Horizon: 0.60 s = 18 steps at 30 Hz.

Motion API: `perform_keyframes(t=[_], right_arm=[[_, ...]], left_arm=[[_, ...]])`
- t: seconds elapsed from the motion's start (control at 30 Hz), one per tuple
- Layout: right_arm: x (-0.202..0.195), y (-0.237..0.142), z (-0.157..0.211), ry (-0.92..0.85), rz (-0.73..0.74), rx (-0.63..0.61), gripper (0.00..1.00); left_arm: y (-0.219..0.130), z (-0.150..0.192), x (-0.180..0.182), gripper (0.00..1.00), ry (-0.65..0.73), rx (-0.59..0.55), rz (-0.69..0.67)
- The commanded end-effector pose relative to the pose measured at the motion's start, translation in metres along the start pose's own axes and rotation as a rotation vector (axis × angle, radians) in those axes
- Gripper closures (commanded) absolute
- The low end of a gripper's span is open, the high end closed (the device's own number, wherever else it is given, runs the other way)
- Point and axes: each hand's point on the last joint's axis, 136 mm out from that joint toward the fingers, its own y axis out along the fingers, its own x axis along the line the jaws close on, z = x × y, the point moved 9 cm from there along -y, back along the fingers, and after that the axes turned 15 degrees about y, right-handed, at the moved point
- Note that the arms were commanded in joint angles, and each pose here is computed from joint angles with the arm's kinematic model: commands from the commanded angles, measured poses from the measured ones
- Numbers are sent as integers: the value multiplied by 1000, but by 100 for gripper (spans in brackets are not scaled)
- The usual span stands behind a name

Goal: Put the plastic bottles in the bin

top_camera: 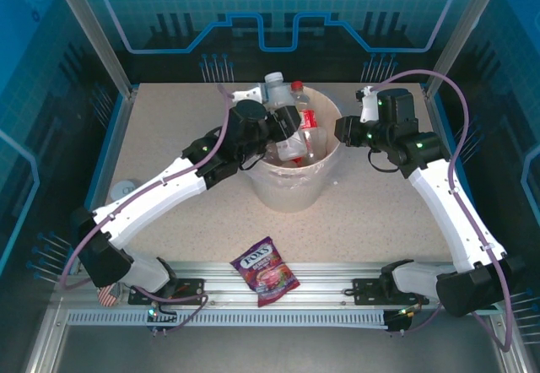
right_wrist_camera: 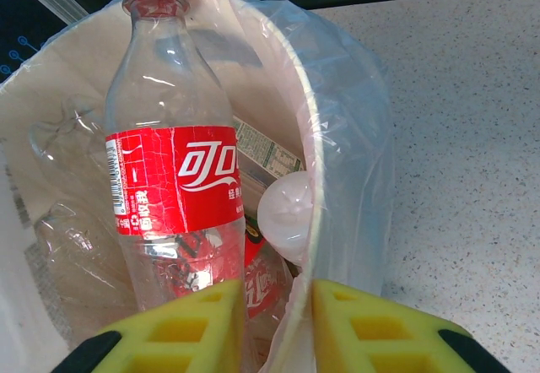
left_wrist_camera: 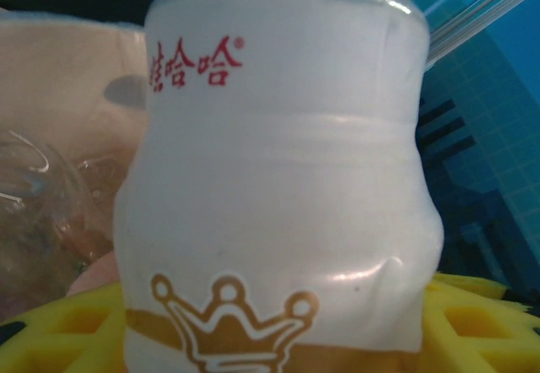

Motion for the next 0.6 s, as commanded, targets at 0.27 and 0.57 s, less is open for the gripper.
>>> perform_keyframes(t=[0.27,0.57], right_arm=[[12,-1,0,-33,-58,-4,71],[20,-12,-10,-67,-61,-38,56]], left_arm=[[11,27,-1,42,-8,54,-39],[-8,1,-10,1,182,-9,-35]])
